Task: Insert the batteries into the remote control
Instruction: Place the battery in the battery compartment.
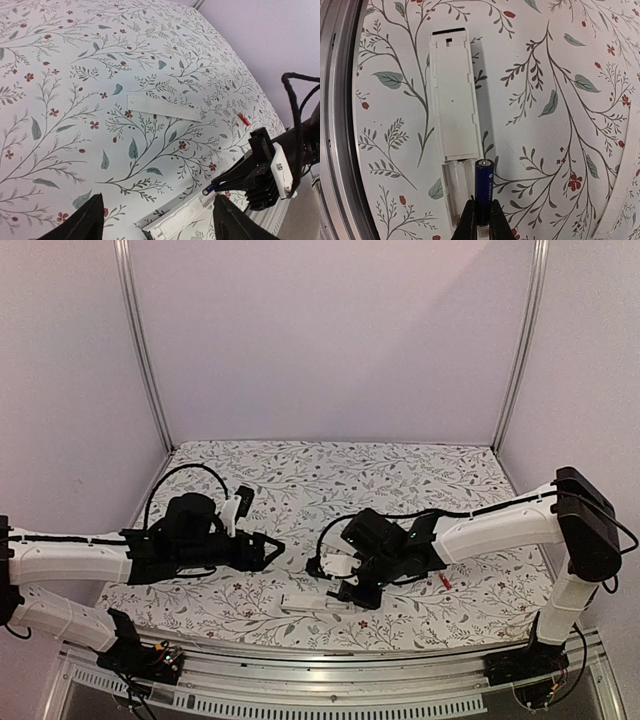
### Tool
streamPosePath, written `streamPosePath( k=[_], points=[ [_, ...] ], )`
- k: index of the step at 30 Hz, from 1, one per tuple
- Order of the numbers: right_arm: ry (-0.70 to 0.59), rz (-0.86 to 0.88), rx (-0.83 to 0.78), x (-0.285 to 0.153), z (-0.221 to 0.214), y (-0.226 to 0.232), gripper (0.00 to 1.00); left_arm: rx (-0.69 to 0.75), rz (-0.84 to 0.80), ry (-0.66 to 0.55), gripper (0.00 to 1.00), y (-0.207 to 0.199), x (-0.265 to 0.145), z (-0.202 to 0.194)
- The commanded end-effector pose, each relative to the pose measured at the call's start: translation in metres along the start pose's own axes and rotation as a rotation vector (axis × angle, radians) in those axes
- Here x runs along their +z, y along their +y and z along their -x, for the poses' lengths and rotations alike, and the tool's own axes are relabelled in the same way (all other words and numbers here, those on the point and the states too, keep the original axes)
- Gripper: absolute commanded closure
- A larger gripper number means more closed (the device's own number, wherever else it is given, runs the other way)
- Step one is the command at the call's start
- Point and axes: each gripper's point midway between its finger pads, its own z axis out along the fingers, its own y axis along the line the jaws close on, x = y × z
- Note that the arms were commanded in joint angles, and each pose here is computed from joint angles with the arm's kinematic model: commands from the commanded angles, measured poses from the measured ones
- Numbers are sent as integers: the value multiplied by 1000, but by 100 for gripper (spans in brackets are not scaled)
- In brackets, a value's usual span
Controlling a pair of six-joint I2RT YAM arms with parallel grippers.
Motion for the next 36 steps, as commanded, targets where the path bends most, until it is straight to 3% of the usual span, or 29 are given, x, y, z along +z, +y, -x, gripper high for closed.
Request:
streamPosePath(
  k=[1, 28, 36],
  points=[
    [54, -28, -46, -3, -1, -1, 100, -10, 73, -1, 26, 19, -3, -1],
    [196, -32, -132, 6, -11, 3, 99, -4, 67, -11, 24, 20, -3, 2],
    [197, -42, -132, 6, -7, 2, 90, -6, 57, -11, 24, 19, -3, 2]
  ],
)
